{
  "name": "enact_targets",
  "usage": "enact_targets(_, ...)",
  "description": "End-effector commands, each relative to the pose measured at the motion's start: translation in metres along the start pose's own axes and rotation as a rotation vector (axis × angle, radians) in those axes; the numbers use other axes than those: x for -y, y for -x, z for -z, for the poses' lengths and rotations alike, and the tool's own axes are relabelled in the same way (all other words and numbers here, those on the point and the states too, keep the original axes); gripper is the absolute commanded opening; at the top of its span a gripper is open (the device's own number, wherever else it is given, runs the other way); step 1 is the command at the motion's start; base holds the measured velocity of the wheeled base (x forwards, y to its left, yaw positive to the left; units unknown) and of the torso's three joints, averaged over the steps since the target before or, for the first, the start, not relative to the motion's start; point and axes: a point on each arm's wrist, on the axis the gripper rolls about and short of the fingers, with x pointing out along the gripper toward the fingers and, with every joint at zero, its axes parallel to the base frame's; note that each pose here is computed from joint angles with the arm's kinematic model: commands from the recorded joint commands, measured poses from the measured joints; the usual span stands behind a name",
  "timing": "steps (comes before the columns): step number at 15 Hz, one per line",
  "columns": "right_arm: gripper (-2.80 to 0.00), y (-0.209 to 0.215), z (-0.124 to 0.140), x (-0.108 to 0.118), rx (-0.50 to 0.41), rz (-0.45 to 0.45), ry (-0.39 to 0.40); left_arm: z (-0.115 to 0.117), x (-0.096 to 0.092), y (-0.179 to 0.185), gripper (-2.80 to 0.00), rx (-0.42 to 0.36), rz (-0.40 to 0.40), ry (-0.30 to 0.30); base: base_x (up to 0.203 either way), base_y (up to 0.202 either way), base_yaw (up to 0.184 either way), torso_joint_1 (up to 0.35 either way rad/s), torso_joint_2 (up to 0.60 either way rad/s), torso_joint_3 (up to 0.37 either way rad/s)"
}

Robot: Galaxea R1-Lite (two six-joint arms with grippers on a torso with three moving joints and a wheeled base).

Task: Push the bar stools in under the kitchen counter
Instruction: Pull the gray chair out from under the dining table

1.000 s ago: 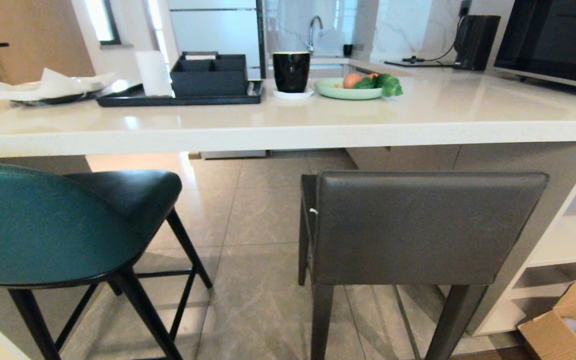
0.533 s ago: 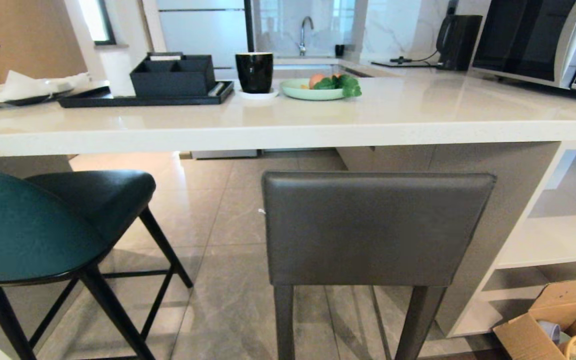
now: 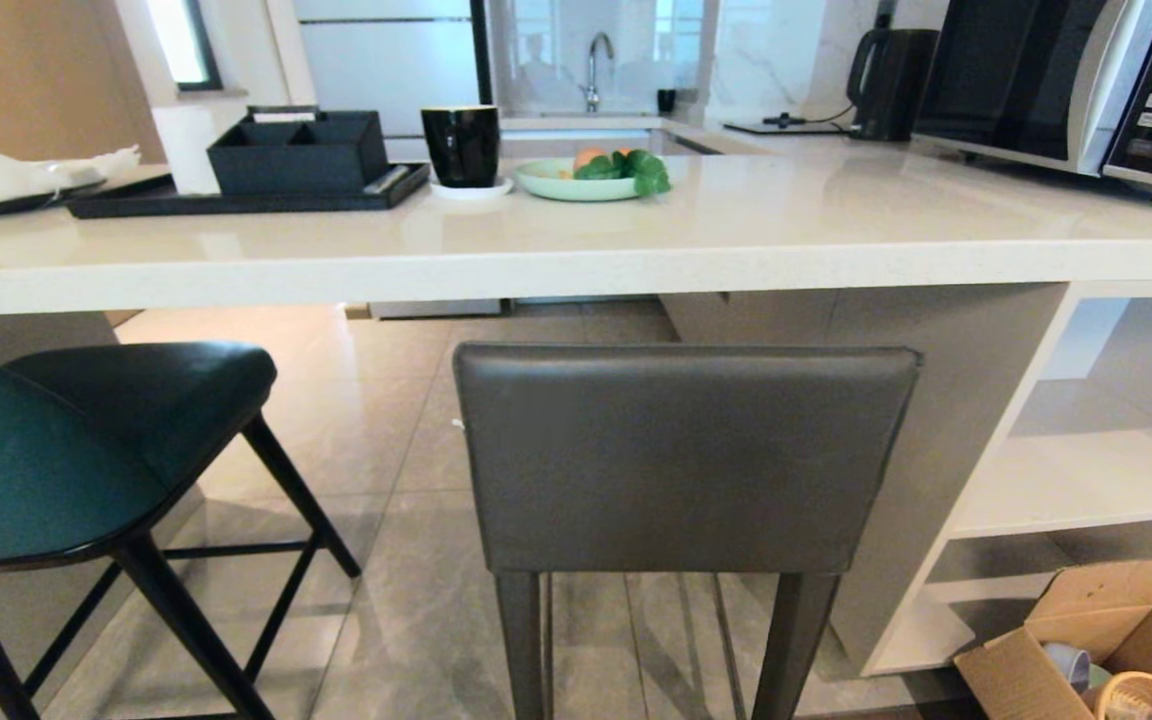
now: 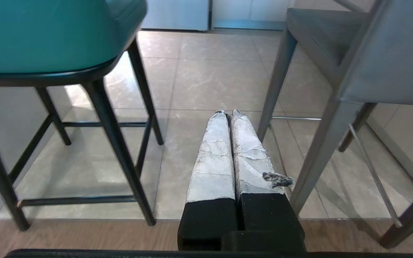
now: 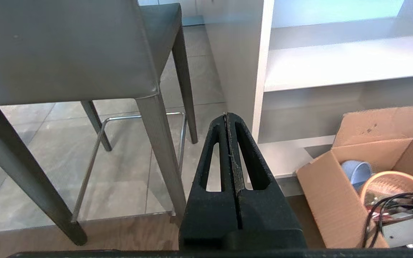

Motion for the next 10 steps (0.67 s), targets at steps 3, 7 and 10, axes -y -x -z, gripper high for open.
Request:
enact_targets(3,-2.8,-0.0002,0.0004,0.0,-0.003,0.001,-0.001,-0.0001,0.0,-0.0001,-2.8,-0.001,-0.001,0.0,0.0,0.0,0.0,0.0,0.0,0.0)
enact_targets(7,-2.8,-0.0002,0.0004,0.0,-0.003,0.001,-0.001,-0.0001,0.0,-0.0001,-2.8,-0.001,-0.001,0.001,0.0,0.0,0.0,0.0,0.0,0.0)
enact_targets(10,-2.8,-0.0002,0.0004,0.0,-0.003,0.001,-0.001,-0.0001,0.0,-0.0001,-2.8,-0.001,-0.001,0.002,0.0,0.0,0.0,0.0,0.0,0.0)
